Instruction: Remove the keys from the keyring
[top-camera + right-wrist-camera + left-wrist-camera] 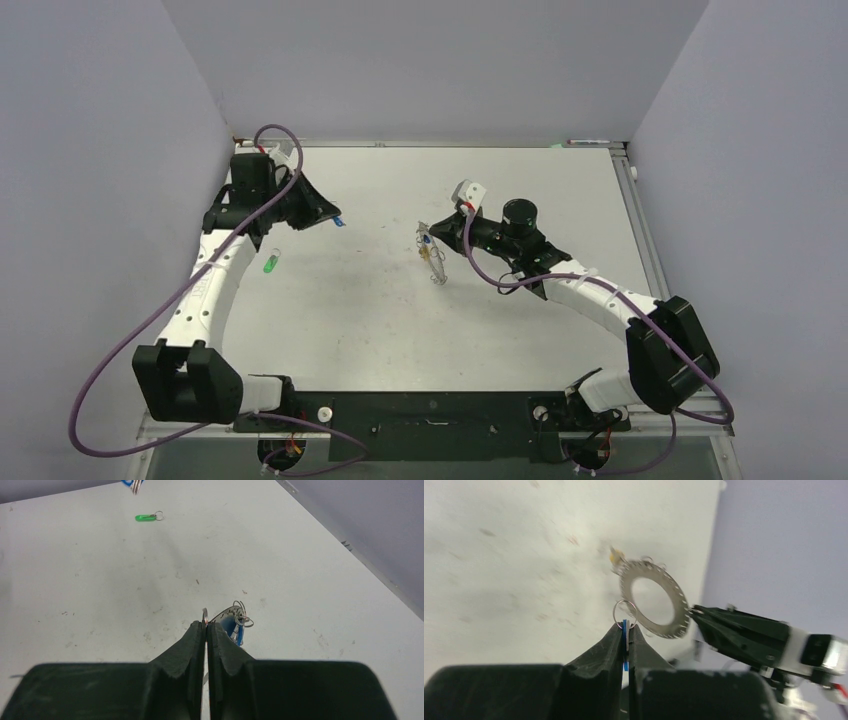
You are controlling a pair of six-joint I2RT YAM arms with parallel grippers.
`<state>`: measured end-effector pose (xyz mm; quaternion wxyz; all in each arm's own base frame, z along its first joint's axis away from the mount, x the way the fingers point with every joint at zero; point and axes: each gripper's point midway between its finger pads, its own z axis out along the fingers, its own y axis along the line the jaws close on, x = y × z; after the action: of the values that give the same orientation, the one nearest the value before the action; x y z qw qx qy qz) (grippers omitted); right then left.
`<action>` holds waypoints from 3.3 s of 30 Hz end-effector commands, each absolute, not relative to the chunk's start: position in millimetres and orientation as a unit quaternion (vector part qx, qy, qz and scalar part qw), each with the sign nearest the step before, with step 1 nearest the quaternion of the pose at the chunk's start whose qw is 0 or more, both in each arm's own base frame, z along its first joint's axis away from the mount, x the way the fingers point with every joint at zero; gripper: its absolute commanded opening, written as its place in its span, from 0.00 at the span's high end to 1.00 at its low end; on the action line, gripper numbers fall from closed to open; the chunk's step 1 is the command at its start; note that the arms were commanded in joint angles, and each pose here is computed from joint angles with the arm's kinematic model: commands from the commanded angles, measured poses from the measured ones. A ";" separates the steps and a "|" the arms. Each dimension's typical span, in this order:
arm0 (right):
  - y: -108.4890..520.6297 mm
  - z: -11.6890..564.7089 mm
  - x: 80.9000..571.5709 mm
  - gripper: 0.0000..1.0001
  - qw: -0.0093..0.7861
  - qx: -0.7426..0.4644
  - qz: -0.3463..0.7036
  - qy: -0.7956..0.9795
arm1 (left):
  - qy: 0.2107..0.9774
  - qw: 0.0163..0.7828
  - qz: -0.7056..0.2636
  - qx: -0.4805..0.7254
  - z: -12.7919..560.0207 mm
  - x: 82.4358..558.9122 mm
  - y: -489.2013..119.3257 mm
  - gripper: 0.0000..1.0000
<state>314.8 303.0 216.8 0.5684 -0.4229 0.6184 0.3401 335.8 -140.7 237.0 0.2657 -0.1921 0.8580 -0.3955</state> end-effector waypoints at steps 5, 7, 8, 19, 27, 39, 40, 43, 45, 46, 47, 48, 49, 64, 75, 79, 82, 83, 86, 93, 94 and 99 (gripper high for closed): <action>295.3 260.5 322.7 0.95 0.618 -0.402 0.321 0.594 | 0.935 0.350 0.049 0.028 185.9 324.5 3.5 1.00; 294.5 260.5 323.0 0.95 0.619 -0.400 0.320 0.596 | 0.934 0.334 0.111 0.061 179.4 323.8 24.6 1.00; 294.0 260.1 323.5 0.95 0.619 -0.398 0.319 0.597 | 0.933 0.328 0.133 0.069 176.3 324.4 32.1 1.00; 292.5 258.6 322.7 0.95 0.622 -0.388 0.322 0.599 | 0.915 0.273 0.283 0.086 120.5 361.9 68.3 1.00; 290.9 255.6 323.8 0.95 0.617 -0.380 0.323 0.608 | 0.924 0.226 0.293 0.098 68.8 380.0 57.4 0.99; 270.4 246.5 336.6 0.95 0.603 -0.355 0.310 0.644 | 0.936 0.187 0.280 0.107 27.4 378.6 35.4 0.75; 267.1 245.6 338.1 0.95 0.601 -0.352 0.308 0.648 | 0.939 0.186 0.270 0.108 26.9 378.5 31.9 0.68; 254.5 246.2 344.5 0.95 0.600 -0.339 0.299 0.660 | 0.945 0.187 0.246 0.108 33.1 380.8 23.9 0.54; 241.9 247.9 349.9 0.95 0.601 -0.328 0.290 0.669 | 0.948 0.194 0.227 0.107 41.6 382.0 17.5 0.44; 235.1 249.0 352.1 0.95 0.601 -0.323 0.285 0.673 | 0.950 0.198 0.217 0.106 47.1 382.3 14.1 0.37; 227.7 251.6 354.5 0.95 0.605 -0.318 0.280 0.674 | 0.952 0.202 0.205 0.106 51.9 381.9 10.4 0.28; 220.9 253.2 356.5 0.95 0.607 -0.315 0.274 0.676 | 0.953 0.208 0.193 0.106 57.4 382.5 6.0 0.18; 211.2 253.8 358.4 0.95 0.608 -0.311 0.265 0.681 | 0.953 0.216 0.183 0.107 62.4 384.0 2.0 0.09; 86.5 230.2 351.9 0.95 0.576 -0.298 0.128 0.751 | 0.954 0.259 0.103 0.113 110.6 371.3 -25.8 0.04; 121.7 158.3 361.3 0.95 0.542 -0.318 0.131 0.767 | 0.952 0.275 0.077 0.112 123.8 363.2 -34.2 0.04; 162.6 137.5 367.5 0.95 0.534 -0.330 0.162 0.761 | 0.953 0.276 0.067 0.106 124.1 359.8 -37.0 0.04; 195.2 129.2 366.4 0.95 0.544 -0.353 0.178 0.740 | 0.954 0.275 0.057 0.102 124.0 356.6 -39.8 0.04; 207.1 127.1 364.3 0.95 0.545 -0.365 0.184 0.732 | 0.955 0.274 0.055 0.101 123.9 355.4 -40.4 0.04; 237.9 122.6 360.7 0.95 0.543 -0.387 0.202 0.718 | 0.956 0.274 0.044 0.098 124.6 352.7 -43.9 0.04; 304.1 116.1 365.1 0.95 0.540 -0.417 0.241 0.691 | 0.957 0.276 0.013 0.094 128.5 348.9 -52.5 0.04; 312.0 115.2 368.8 0.90 0.538 -0.417 0.245 0.691 | 0.957 0.275 0.007 0.093 129.6 348.4 -53.6 0.04; 340.9 131.6 394.5 0.57 0.534 -0.413 0.263 0.689 | 0.958 0.267 -0.042 0.090 136.0 345.2 -59.1 0.04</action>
<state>363.4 315.0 78.1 0.4786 -0.4277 0.7260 0.2468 344.8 -50.3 113.2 0.2491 0.0973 0.9635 0.0103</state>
